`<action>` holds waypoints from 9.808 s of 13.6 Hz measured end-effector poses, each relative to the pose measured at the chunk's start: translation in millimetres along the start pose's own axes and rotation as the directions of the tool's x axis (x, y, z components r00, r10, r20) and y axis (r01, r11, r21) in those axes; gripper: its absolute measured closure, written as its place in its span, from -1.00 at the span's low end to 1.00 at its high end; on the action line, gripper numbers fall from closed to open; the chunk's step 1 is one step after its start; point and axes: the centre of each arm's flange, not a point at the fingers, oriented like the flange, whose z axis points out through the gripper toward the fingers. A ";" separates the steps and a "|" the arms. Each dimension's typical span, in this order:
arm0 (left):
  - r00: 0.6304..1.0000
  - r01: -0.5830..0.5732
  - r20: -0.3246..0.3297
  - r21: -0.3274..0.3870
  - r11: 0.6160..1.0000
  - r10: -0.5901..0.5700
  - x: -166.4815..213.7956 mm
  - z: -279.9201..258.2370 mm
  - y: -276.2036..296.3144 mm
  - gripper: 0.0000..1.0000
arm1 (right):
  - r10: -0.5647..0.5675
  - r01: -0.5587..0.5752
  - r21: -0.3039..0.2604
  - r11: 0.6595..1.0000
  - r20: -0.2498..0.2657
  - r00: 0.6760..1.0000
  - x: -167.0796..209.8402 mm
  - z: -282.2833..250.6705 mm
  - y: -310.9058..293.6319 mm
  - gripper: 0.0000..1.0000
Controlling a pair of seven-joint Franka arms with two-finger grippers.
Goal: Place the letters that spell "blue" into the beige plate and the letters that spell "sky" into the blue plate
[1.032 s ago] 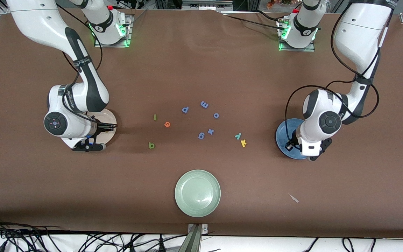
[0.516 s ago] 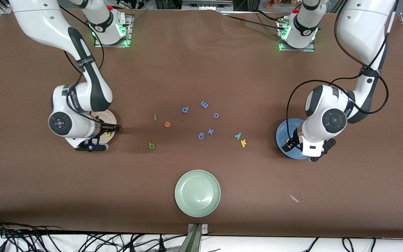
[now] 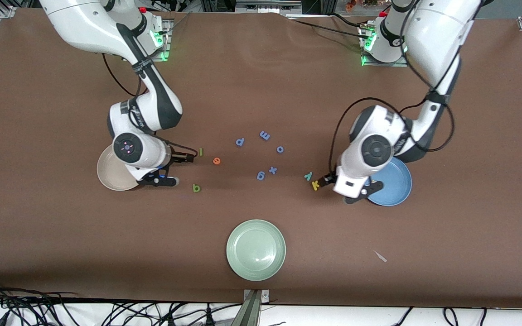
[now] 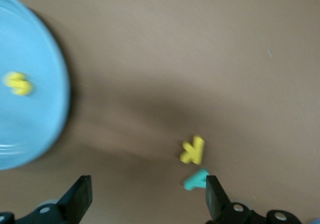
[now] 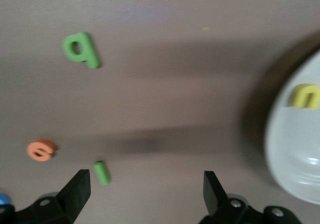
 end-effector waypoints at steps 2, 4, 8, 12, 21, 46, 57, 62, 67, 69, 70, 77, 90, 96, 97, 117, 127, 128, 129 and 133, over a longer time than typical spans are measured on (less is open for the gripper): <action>0.995 -0.103 0.008 -0.003 0.995 0.103 -9.0 23.8 18.8 -1.00 | 0.001 0.000 0.023 1.000 -0.036 0.999 -13.1 12.6 -11.4 -1.00; 0.983 -0.185 -0.007 -0.023 0.982 0.185 -4.4 41.0 22.7 -1.00 | -0.013 0.016 0.042 0.999 -0.067 0.998 -30.8 26.6 -19.3 -1.00; 0.974 -0.226 -0.025 -0.047 0.973 0.225 4.0 69.7 22.0 -0.85 | -0.039 0.047 0.067 0.997 -0.117 0.992 -59.4 57.7 -27.7 -1.00; 0.974 -0.227 -0.023 -0.048 0.973 0.226 5.2 73.1 22.2 -0.30 | -0.054 0.061 0.060 0.996 -0.113 0.992 -66.3 66.1 -31.8 -0.97; 0.979 -0.201 -0.032 -0.044 0.979 0.200 45.4 41.9 -6.2 0.53 | -0.073 0.080 0.048 0.996 -0.121 0.990 -65.2 73.1 -32.2 0.22; 0.774 -0.630 0.101 0.029 0.776 0.625 9.8 1.0 -23.6 -0.93 | -0.169 0.163 -0.083 0.983 -0.066 0.983 27.0 -13.8 175.5 -0.13; 0.698 -0.716 -0.009 0.004 0.698 0.716 -34.7 71.7 38.1 -0.30 | -0.189 0.193 0.030 0.981 -0.113 0.976 54.1 -22.8 5.2 -1.00; 0.696 -0.718 -0.025 -0.002 0.696 0.718 -33.0 75.2 39.1 0.18 | -0.221 0.227 0.038 0.973 -0.128 0.967 66.0 23.4 -30.9 -1.00; 0.701 -0.712 -0.041 -0.004 0.702 0.712 -25.3 71.3 36.4 0.50 | -0.224 0.232 0.038 0.972 -0.149 0.963 63.9 42.8 -47.9 -0.97; 0.706 -0.707 -0.051 0.002 0.707 0.707 -10.7 56.8 28.9 0.50 | -0.222 0.231 0.041 0.972 -0.165 0.961 66.3 46.5 -48.1 -0.88; 0.704 -0.709 -0.045 0.015 0.705 0.709 -0.9 40.3 20.8 0.50 | -0.221 0.231 0.041 0.972 -0.169 0.961 67.3 44.8 -47.8 -0.63; 0.564 -0.826 0.092 0.041 0.563 0.821 107.6 -41.5 -147.5 0.50 | -0.219 0.230 0.046 0.972 -0.182 0.959 69.3 37.0 -50.1 0.41; 0.542 -0.840 0.089 0.043 0.541 0.836 97.2 -83.6 -166.6 -1.00 | -0.286 0.285 -0.028 0.958 -0.041 0.957 84.5 -27.1 50.1 0.46; 0.666 -0.746 0.087 0.101 0.659 0.741 47.7 -248.2 -163.0 -1.00 | -0.329 0.337 -0.059 0.940 0.112 0.938 76.2 -20.4 162.7 0.46; 0.688 -0.725 0.061 0.099 0.681 0.723 39.4 -274.8 -164.9 -1.00 | -0.321 0.330 -0.055 0.942 0.124 0.939 75.8 -17.4 175.8 0.46; 0.869 -0.482 -0.109 0.040 0.875 0.484 -16.7 -324.3 -271.1 -1.00 | 0.116 -0.115 0.023 0.993 -0.051 0.992 -3.0 -4.0 -94.4 -1.00; 0.912 -0.403 -0.078 0.001 0.915 0.402 -20.1 -324.2 -272.0 -1.00 | 0.111 -0.103 0.067 0.992 -0.139 0.984 -31.3 59.9 -113.5 -0.99; 0.913 -0.402 -0.075 0.001 0.915 0.401 -20.4 -324.7 -272.3 -1.00 | 0.109 -0.100 0.070 0.993 -0.148 0.983 -34.0 65.9 -113.1 -0.97; 0.913 -0.402 -0.070 0.002 0.916 0.401 -21.1 -325.2 -272.6 -1.00 | 0.109 -0.099 0.070 0.993 -0.150 0.983 -35.8 71.1 -112.0 -0.97; 0.917 -0.396 -0.052 0.001 0.918 0.395 -21.8 -330.7 -272.9 -1.00 | 0.110 -0.100 0.071 0.992 -0.154 0.982 -36.0 70.6 -111.1 -0.43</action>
